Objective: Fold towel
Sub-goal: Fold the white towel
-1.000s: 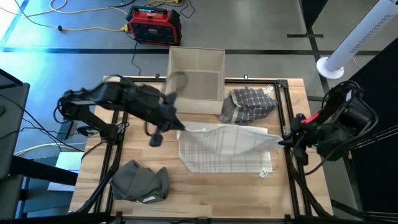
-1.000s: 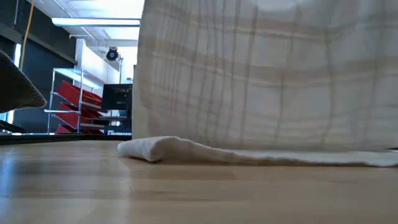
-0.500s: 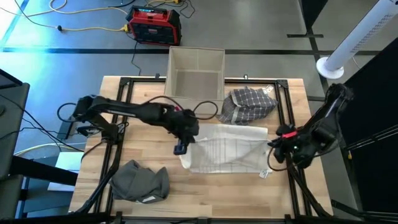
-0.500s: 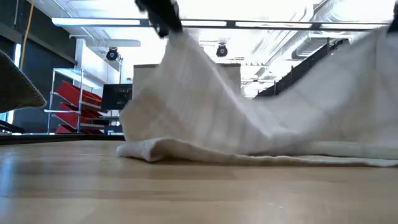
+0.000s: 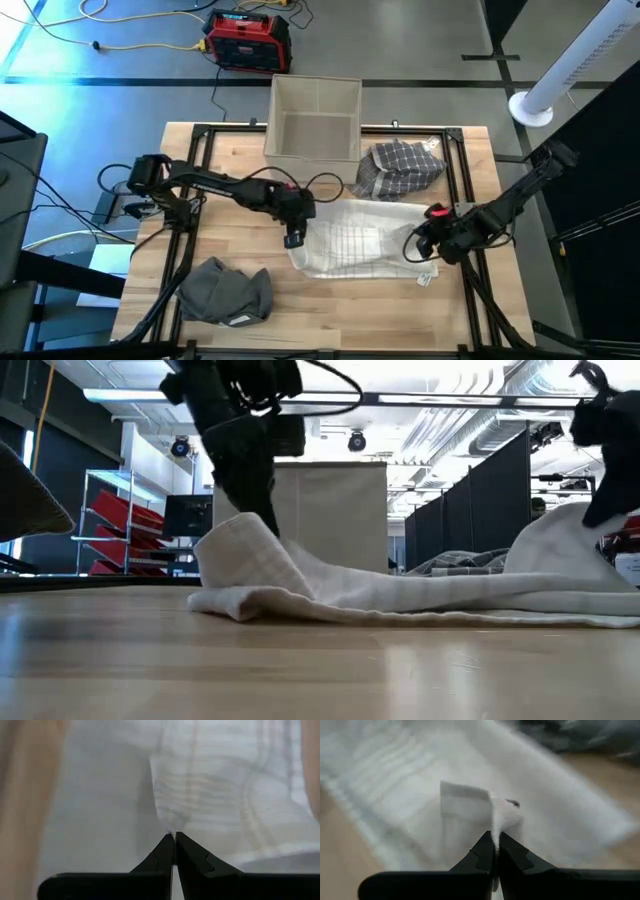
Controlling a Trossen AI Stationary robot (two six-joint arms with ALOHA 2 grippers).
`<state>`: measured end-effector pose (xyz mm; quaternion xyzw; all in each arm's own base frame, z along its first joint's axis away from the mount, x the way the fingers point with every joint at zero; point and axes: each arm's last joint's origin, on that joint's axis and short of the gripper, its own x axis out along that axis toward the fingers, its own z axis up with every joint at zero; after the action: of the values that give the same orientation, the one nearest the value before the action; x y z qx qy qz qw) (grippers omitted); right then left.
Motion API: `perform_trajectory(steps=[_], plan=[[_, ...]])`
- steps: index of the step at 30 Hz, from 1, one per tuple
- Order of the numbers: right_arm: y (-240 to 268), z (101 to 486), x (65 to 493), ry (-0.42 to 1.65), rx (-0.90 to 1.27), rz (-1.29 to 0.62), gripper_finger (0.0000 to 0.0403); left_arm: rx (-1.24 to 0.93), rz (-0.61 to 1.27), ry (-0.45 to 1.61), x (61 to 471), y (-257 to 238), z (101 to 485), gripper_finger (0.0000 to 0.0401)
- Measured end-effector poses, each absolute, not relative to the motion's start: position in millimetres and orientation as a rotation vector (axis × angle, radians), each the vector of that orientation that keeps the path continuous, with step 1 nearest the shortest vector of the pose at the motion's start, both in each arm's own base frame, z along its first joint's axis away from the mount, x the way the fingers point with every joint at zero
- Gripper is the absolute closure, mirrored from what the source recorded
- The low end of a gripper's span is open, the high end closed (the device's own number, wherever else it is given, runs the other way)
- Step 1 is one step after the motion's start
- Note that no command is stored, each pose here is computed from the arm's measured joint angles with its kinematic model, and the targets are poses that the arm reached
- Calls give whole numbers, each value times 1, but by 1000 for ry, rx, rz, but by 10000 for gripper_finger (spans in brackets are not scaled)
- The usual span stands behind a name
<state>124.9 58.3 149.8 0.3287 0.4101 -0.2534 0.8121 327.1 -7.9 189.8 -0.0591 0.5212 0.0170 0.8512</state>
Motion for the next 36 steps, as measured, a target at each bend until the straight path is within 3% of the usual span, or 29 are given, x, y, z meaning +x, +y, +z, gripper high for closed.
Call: perform_trajectory(steps=[7,21,27,36], plan=[[56,139,131,981,739,-523,403,-182,3,1075,325,-13,176,399],[122,128,151,1150,851,-126,403,-268,-23,1178,300,-40,141,399],[143,154,154,1213,838,2,403,-353,-103,1178,295,-72,140,399],[121,254,160,1167,632,-11,403,-394,-229,1151,287,-110,150,399]])
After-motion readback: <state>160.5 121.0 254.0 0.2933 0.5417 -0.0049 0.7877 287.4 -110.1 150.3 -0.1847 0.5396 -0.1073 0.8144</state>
